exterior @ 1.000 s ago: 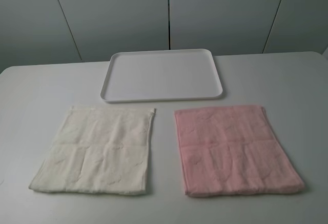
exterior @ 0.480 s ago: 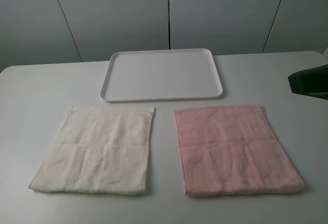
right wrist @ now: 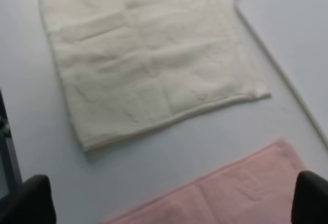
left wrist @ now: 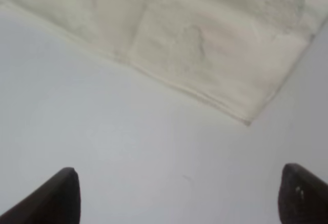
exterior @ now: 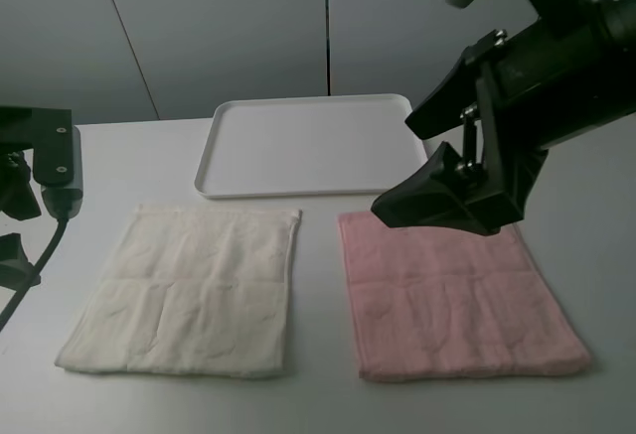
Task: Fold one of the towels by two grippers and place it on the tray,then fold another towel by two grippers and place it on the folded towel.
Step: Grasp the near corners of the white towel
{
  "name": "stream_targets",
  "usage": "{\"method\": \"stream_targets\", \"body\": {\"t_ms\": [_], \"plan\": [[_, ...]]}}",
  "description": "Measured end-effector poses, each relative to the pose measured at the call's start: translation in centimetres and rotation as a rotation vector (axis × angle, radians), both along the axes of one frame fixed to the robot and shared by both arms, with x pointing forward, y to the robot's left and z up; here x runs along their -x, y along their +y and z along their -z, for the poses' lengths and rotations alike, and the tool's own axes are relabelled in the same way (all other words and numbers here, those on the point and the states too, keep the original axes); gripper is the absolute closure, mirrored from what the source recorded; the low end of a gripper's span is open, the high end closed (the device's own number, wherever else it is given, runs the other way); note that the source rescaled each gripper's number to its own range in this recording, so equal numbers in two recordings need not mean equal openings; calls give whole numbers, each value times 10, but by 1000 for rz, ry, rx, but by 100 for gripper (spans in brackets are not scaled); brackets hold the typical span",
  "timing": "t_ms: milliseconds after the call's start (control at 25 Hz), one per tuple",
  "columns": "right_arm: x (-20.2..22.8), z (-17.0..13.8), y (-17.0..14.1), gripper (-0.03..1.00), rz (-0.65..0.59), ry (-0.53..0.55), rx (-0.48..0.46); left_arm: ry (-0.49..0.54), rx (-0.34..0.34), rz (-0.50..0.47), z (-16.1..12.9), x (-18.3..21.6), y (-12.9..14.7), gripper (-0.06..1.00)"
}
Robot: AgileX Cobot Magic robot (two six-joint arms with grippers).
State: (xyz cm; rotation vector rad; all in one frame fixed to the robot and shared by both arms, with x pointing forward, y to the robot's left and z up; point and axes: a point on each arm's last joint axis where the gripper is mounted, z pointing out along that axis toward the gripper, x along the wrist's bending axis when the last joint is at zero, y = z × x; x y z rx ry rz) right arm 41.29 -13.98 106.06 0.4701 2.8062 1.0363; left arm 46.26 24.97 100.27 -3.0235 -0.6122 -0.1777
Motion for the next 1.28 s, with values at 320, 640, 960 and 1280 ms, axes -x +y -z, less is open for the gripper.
{"method": "stream_targets", "body": {"t_ms": [320, 640, 960, 1280], "plan": [[8, 31, 72, -3, -230, 26, 229, 182, -117, 225, 59, 5, -11, -5], [14, 63, 126, -3, -371, 27, 351, 197, -115, 351, 93, 30, -3, -5], [8, 89, 138, -3, -399, 48, 422, 156, -90, 396, 114, 40, -1, -5], [6, 100, 141, -3, -394, 72, 447, 134, -73, 430, 121, 37, -4, -5]]}}
